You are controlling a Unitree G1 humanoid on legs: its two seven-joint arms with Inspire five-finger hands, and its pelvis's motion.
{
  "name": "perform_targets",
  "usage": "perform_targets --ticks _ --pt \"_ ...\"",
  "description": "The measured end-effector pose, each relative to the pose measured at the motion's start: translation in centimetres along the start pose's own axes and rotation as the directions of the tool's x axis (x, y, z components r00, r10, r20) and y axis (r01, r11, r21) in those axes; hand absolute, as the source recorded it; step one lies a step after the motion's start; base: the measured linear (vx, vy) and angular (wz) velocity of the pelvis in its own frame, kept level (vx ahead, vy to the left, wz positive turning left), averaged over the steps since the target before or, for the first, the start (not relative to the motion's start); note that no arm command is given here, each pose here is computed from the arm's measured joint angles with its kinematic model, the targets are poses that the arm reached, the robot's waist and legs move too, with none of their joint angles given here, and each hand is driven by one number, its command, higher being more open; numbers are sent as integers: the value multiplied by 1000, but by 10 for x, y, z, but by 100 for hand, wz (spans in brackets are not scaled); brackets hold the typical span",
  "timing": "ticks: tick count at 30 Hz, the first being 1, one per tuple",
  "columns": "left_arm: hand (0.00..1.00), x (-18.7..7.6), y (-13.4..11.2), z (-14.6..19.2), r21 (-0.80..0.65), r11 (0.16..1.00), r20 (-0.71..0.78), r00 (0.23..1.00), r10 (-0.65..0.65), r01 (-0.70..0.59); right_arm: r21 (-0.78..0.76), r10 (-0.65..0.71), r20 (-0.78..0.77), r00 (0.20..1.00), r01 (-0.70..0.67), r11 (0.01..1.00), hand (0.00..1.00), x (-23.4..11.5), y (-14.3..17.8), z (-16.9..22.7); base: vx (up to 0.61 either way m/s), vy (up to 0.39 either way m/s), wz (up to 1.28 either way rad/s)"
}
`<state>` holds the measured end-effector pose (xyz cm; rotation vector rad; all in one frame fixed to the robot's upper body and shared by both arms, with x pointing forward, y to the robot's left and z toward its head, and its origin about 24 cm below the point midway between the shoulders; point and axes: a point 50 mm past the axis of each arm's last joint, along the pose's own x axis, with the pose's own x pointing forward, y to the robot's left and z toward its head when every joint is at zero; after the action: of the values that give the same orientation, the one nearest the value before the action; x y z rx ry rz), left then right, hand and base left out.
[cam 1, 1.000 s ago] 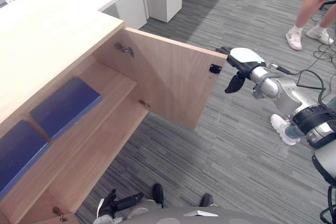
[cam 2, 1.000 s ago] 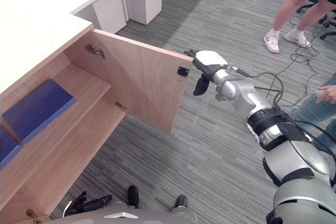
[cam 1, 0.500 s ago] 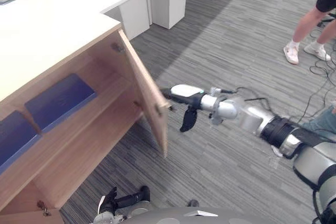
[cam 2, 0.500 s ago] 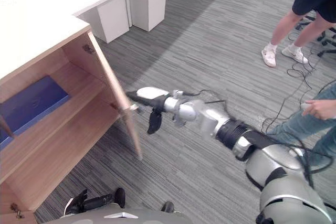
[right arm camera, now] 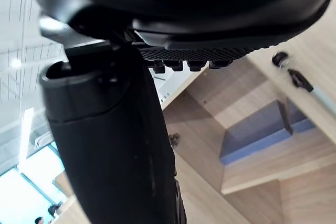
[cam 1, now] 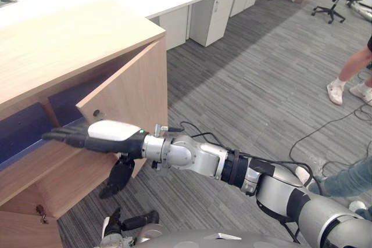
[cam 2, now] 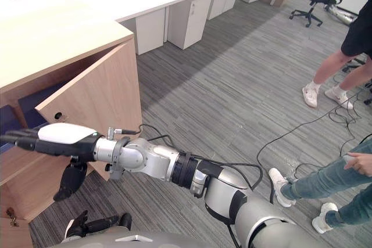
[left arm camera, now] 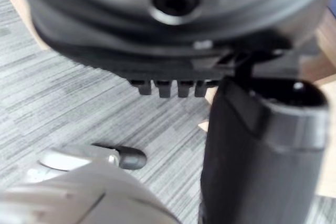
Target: Walk over to the cabinet, pick up the folder, carry it to the office cabinet, place the folder inside the office cabinet, then close the office cabinet door
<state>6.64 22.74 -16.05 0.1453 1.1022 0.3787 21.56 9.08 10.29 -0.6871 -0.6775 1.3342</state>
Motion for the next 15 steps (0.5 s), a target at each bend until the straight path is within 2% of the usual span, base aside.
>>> perform_targets --ticks 4,7,11,13,14,15 --pt "100 -1 3 -3 -5 1000 -7 1000 11 -11 40 53 -122 991 -49 998 100 -13 25 -26 -31 49 7" --pt "100 -1 3 -4 -8 1000 -7 1000 11 -11 114 111 -284 952 -81 990 100 -51 58 -58 10 42 1" --pt "100 -1 2 -6 -34 999 -16 1000 -2 1 217 190 -508 840 -88 972 100 -118 100 -92 50 54 2" --pt "100 -2 0 -7 -33 999 -20 1000 -18 18 285 200 -659 725 -5 959 100 -167 121 -108 76 55 9" --pt "100 -2 0 -8 -31 999 -20 1000 -23 22 300 197 -691 695 28 954 100 -179 126 -110 97 63 4" --pt "100 -2 -2 -7 -17 999 -18 999 -35 34 313 191 -750 634 85 946 100 -201 134 -112 96 53 4"
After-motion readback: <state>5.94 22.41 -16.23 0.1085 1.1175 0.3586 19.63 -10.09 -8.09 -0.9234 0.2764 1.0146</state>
